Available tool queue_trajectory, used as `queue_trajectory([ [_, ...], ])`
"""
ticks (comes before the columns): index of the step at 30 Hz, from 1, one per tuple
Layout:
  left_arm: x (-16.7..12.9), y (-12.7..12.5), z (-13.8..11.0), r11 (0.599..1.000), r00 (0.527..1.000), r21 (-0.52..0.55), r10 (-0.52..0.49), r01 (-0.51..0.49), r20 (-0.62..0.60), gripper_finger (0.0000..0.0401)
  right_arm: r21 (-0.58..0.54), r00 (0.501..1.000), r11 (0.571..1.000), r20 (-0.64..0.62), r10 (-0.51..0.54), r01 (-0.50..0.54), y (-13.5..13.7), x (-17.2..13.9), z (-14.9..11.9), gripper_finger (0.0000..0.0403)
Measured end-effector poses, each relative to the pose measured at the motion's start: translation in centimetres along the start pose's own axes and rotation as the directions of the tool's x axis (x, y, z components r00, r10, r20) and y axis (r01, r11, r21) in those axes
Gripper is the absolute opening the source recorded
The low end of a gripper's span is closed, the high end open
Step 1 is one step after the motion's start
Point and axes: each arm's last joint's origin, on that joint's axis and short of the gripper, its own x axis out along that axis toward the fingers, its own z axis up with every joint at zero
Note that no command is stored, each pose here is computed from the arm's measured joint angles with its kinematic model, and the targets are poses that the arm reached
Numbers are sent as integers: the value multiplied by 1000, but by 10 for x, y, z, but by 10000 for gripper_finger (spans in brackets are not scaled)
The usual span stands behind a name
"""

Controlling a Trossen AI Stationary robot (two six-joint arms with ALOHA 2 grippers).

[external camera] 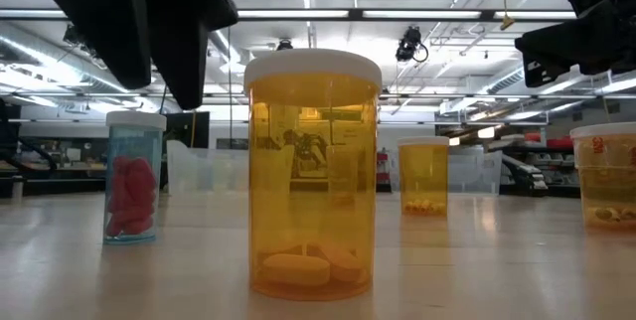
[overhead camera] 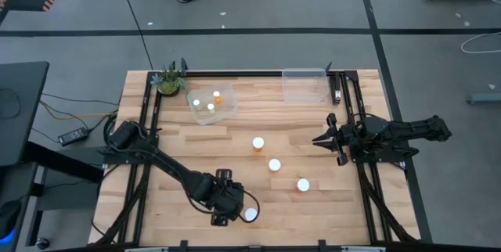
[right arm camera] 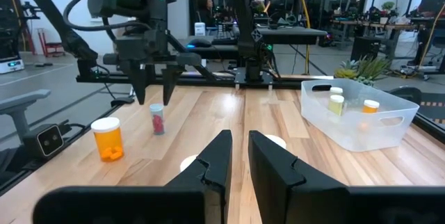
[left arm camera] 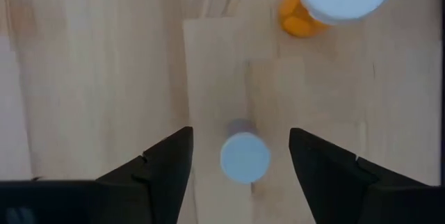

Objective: Pick and place medicine bottles into bin by pill shape (circle, oval)
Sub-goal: Put the small blue pill bottle into the left transparent bin

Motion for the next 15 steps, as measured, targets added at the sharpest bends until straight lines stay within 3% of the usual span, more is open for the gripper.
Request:
queue_trajectory([
  [6,-1,-4,-2,998,1000,61,2,-3,4,267,0,1000,1000,1,0,0,0,0,0,57],
  [15,-1,-5,-2,995,1000,94,18,-19,12,242,0,1000,1000,0,0,0,0,0,0,57],
])
